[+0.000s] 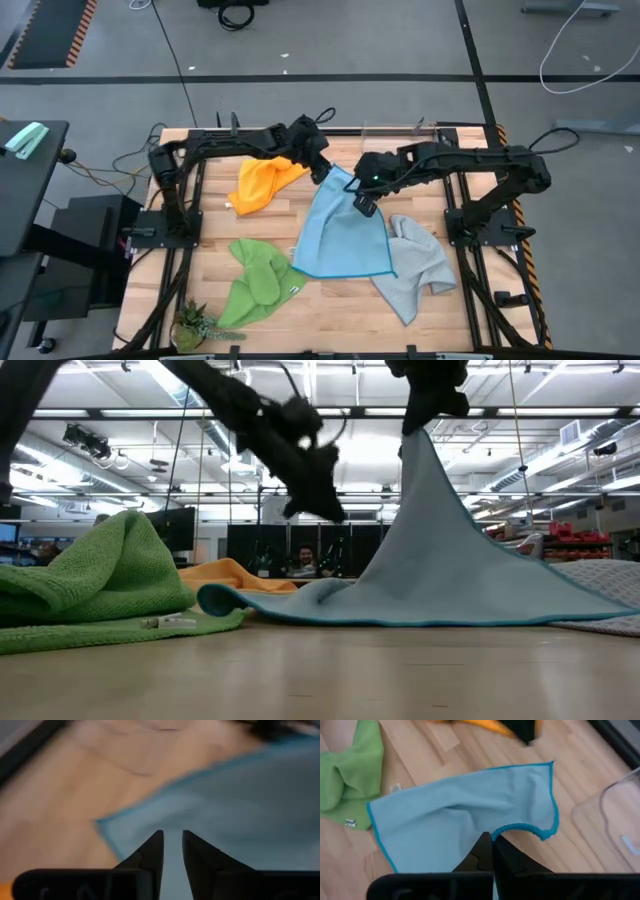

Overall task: Fold microfiber towels
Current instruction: Fold the blue microfiber cloth

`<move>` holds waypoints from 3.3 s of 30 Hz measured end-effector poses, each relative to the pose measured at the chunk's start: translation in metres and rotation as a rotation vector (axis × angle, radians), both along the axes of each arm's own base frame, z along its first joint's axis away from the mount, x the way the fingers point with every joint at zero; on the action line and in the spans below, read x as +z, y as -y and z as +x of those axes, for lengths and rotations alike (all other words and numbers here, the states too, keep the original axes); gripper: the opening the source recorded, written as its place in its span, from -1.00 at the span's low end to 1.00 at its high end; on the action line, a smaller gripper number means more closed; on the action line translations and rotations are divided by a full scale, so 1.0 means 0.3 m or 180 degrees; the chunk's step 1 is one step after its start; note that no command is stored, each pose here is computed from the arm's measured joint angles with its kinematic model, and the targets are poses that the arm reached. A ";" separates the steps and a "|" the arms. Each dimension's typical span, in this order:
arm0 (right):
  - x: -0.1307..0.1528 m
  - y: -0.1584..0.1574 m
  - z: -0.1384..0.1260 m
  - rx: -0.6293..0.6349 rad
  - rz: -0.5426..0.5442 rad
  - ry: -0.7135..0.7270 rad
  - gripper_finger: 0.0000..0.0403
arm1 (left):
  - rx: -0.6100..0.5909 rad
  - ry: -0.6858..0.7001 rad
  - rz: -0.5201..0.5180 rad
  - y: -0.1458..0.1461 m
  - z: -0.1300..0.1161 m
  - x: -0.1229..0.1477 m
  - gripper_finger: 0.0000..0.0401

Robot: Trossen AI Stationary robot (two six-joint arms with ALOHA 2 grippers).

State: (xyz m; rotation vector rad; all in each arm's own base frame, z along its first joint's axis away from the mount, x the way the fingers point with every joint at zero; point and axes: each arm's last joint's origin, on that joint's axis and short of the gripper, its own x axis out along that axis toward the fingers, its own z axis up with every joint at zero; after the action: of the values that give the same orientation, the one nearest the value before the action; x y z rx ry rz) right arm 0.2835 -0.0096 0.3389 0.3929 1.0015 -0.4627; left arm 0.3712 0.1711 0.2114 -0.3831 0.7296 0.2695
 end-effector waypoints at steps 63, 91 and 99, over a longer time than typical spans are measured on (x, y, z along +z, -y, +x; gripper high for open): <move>0.078 -0.164 0.021 0.0502 0.0151 0.0473 -1.00 | 0.0377 -0.0723 -0.1613 -0.100 0.194 -0.118 -0.24; 0.199 -0.079 0.028 0.0665 0.0124 0.0816 -1.00 | -0.0399 -0.1094 -0.1372 -0.084 0.145 -0.138 -0.59; 0.193 -0.017 0.188 0.1248 0.0255 0.0775 -1.00 | -0.0412 -0.1285 -0.1729 -0.099 0.097 -0.139 -0.65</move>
State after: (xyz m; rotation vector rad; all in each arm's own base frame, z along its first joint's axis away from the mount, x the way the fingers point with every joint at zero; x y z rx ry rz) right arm 0.3398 -0.0044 0.3969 0.3059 0.8349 -0.0194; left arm 0.4003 0.2007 0.1696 -0.8066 1.2245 0.0175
